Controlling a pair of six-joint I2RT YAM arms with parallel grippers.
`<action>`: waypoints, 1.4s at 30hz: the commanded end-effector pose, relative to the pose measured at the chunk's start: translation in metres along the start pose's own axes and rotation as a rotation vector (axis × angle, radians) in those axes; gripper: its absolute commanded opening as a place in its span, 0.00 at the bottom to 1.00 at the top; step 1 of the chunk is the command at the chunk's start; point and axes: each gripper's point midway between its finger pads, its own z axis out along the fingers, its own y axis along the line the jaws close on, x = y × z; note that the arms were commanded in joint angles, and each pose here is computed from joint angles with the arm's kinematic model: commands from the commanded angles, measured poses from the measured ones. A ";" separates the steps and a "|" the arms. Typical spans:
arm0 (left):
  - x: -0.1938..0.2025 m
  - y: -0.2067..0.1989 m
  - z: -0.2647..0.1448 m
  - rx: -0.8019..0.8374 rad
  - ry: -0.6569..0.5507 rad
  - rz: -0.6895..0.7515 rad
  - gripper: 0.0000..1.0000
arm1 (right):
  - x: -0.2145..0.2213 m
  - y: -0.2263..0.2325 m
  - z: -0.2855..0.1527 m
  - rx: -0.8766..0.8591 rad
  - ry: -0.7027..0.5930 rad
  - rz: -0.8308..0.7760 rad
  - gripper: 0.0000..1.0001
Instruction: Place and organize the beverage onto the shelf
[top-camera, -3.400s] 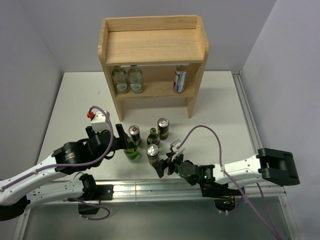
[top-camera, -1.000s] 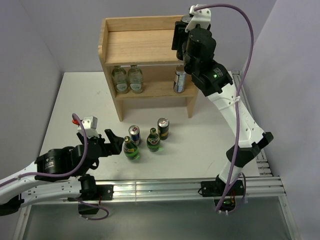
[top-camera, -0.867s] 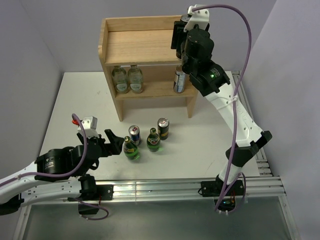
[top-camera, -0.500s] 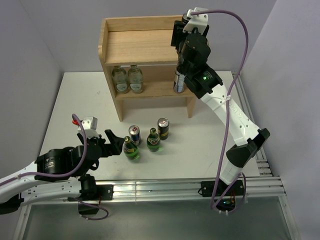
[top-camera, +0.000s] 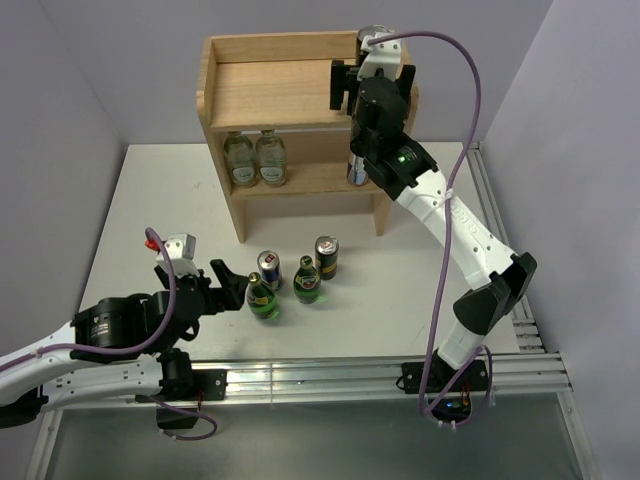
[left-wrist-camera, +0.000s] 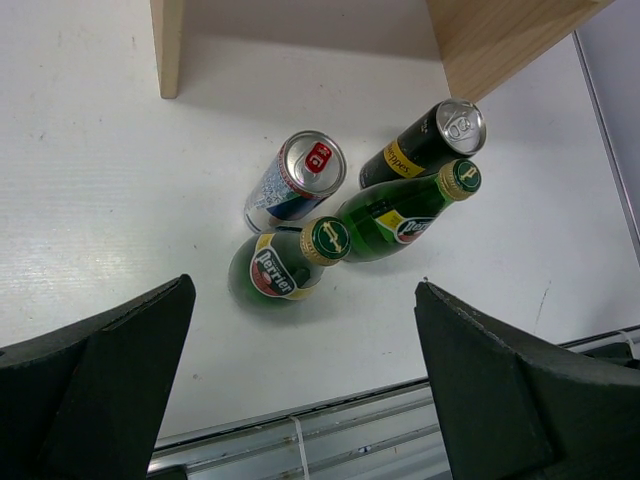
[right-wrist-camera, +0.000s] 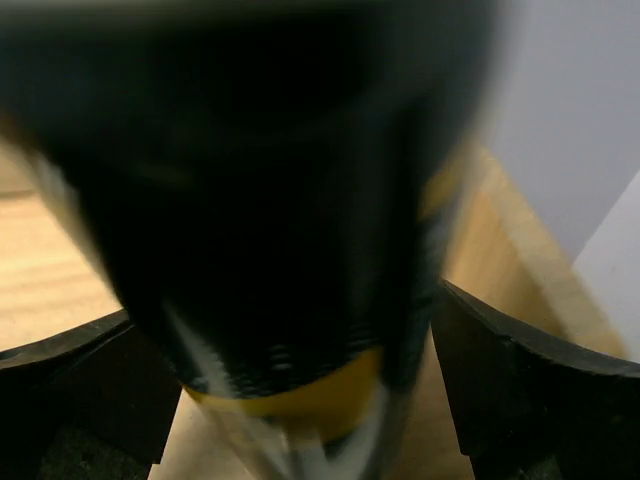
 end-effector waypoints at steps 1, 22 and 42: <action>-0.012 -0.004 -0.004 0.003 -0.026 -0.027 0.99 | 0.006 -0.003 -0.003 -0.008 0.024 0.000 1.00; -0.010 -0.003 -0.001 -0.016 -0.025 -0.019 0.99 | -0.002 -0.019 -0.077 -0.136 0.058 0.136 1.00; -0.003 -0.008 0.005 -0.034 -0.005 0.024 0.99 | 0.280 0.027 -0.256 -0.547 0.489 0.419 1.00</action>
